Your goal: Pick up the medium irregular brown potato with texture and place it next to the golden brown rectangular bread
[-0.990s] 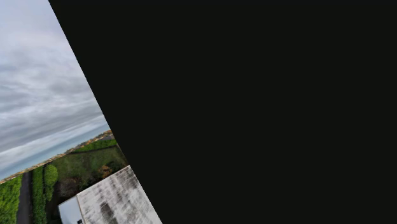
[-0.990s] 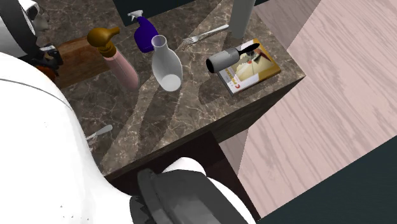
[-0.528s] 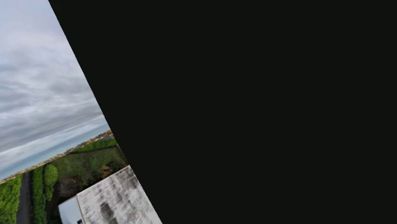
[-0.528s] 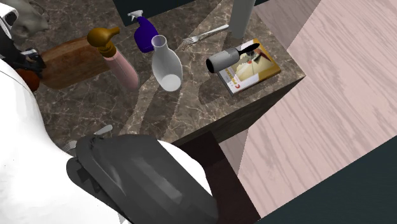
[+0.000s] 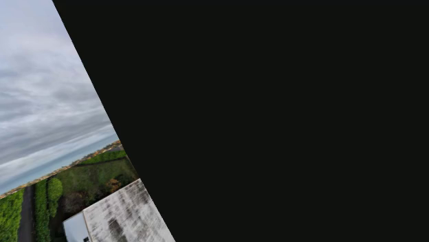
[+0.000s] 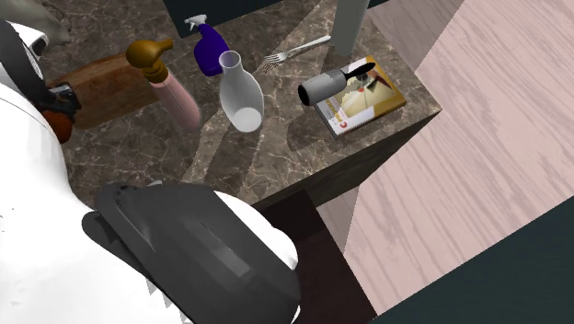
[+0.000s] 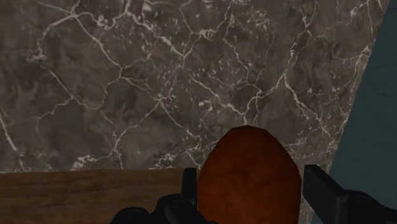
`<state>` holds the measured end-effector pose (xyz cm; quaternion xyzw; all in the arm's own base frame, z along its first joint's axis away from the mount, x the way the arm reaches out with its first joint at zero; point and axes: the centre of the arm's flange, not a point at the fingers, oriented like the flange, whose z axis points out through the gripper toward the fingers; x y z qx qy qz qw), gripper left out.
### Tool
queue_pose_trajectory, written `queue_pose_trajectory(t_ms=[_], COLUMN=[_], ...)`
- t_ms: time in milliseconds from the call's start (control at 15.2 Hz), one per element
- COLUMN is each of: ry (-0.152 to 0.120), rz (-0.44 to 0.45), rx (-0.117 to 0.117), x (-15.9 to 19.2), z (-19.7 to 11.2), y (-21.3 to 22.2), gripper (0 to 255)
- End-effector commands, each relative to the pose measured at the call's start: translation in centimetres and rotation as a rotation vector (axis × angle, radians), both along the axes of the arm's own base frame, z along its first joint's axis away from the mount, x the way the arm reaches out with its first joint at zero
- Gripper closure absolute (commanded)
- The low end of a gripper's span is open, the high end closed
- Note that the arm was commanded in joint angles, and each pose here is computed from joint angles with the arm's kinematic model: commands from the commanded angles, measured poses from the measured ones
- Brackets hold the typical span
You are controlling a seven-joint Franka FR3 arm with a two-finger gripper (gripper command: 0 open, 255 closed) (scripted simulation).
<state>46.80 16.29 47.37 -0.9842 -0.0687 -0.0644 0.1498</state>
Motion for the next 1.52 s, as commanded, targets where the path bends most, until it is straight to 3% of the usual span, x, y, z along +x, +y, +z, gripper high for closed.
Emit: queue_pose_trajectory(t_ms=[0, 1452], ry=[-0.001, -0.001], rz=[0.000, 0.000], rx=[0.000, 0.000], x=[0.0, 0.0], z=[-1.1, -12.7], y=[0.0, 0.0], gripper=[255, 255])
